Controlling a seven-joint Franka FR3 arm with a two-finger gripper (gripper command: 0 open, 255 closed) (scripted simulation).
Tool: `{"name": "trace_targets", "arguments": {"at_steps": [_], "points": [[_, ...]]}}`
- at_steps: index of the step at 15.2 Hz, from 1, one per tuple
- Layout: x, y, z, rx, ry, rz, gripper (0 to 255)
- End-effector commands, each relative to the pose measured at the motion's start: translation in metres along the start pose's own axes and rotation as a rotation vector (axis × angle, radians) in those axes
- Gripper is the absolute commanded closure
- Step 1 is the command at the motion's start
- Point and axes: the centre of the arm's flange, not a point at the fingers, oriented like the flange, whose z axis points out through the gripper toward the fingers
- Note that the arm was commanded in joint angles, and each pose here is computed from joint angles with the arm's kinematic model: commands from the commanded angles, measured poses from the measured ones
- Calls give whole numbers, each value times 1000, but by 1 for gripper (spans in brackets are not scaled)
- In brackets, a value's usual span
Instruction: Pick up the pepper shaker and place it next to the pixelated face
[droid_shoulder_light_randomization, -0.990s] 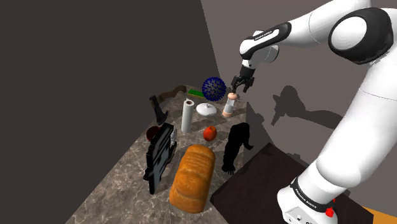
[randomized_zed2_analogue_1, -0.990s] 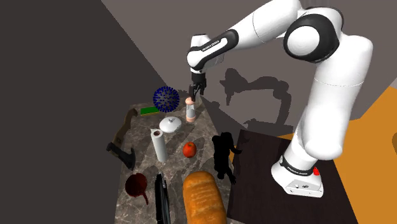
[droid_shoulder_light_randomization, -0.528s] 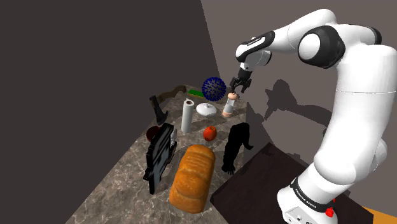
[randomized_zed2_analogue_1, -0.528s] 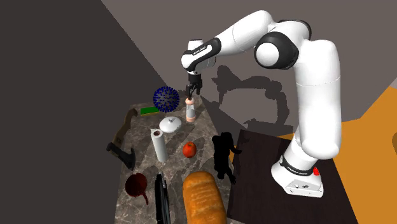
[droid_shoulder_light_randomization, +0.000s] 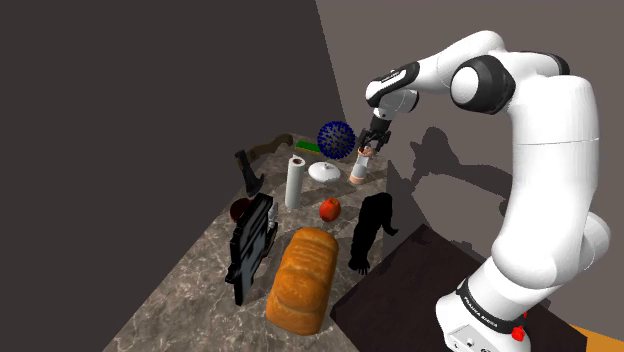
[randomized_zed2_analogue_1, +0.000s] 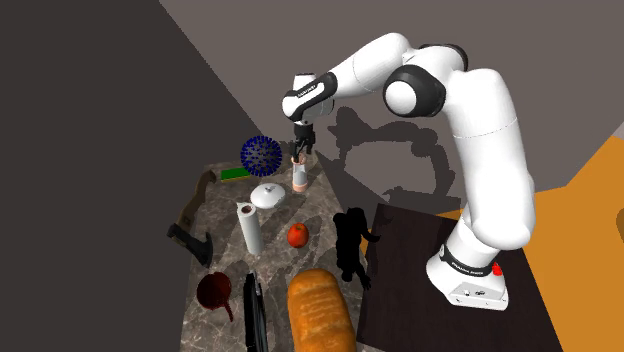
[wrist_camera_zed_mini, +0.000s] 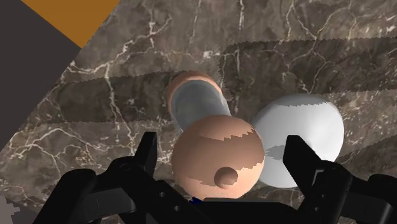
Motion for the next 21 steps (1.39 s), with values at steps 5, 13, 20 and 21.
{"name": "trace_targets", "arguments": {"at_steps": [5, 13, 20, 21], "points": [[0, 0, 14, 0, 0, 0, 0], [0, 0, 14, 0, 0, 0, 255], [0, -1, 8, 0, 0, 0, 255], [0, -1, 3, 0, 0, 0, 255]]}}
